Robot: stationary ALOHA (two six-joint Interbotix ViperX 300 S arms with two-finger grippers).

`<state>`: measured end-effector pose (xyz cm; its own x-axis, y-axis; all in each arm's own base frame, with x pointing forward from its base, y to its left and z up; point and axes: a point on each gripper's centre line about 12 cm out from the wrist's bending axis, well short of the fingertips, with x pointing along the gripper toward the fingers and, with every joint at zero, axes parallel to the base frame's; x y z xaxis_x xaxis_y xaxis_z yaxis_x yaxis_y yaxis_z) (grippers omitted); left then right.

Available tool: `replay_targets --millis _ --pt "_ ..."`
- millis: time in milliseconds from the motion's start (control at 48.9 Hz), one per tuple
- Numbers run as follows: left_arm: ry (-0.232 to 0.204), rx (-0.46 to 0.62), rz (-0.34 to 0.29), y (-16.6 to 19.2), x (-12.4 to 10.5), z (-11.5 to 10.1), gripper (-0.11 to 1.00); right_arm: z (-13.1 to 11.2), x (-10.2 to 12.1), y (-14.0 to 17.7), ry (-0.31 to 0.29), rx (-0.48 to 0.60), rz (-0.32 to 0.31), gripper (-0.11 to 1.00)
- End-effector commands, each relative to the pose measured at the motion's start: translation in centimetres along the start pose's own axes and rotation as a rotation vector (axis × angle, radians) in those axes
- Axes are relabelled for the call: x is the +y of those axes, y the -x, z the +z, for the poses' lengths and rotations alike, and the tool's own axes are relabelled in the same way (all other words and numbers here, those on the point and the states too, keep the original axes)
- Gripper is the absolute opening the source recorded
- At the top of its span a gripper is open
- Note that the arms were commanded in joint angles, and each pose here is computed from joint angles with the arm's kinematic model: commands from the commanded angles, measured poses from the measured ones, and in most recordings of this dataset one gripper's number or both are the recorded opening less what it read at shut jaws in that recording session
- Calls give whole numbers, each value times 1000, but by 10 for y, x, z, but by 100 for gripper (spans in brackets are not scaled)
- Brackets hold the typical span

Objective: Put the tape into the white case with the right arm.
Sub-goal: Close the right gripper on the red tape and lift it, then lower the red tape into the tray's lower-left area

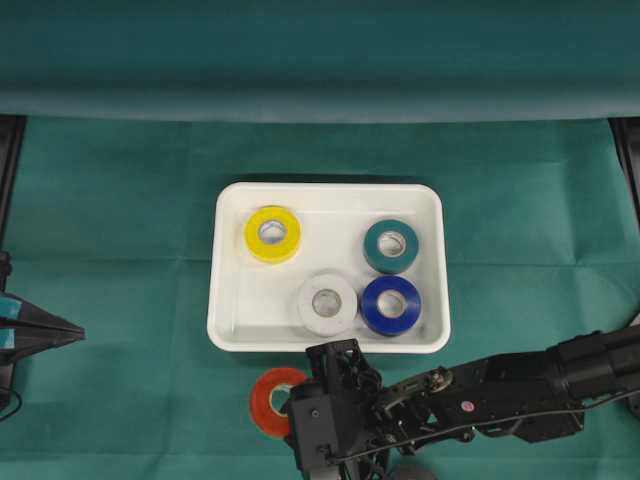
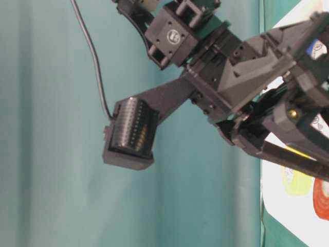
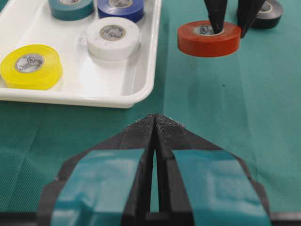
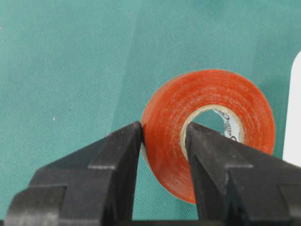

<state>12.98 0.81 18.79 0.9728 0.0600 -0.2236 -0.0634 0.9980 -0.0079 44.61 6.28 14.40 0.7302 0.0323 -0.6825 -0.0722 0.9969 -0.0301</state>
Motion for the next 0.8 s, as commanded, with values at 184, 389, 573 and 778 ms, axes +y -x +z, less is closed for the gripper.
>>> replay_targets --millis 184,389,573,778 --pt "1 -6 3 -1 0 4 0 29 -20 14 -7 -76 -35 2" --pt "1 -8 3 -1 0 4 0 34 -55 15 -29 -90 -96 2" --pt "1 -8 3 -1 0 4 0 32 -89 14 -60 -90 -149 2" --pt "1 -8 3 -1 0 4 0 23 -114 10 -62 -67 -193 2"
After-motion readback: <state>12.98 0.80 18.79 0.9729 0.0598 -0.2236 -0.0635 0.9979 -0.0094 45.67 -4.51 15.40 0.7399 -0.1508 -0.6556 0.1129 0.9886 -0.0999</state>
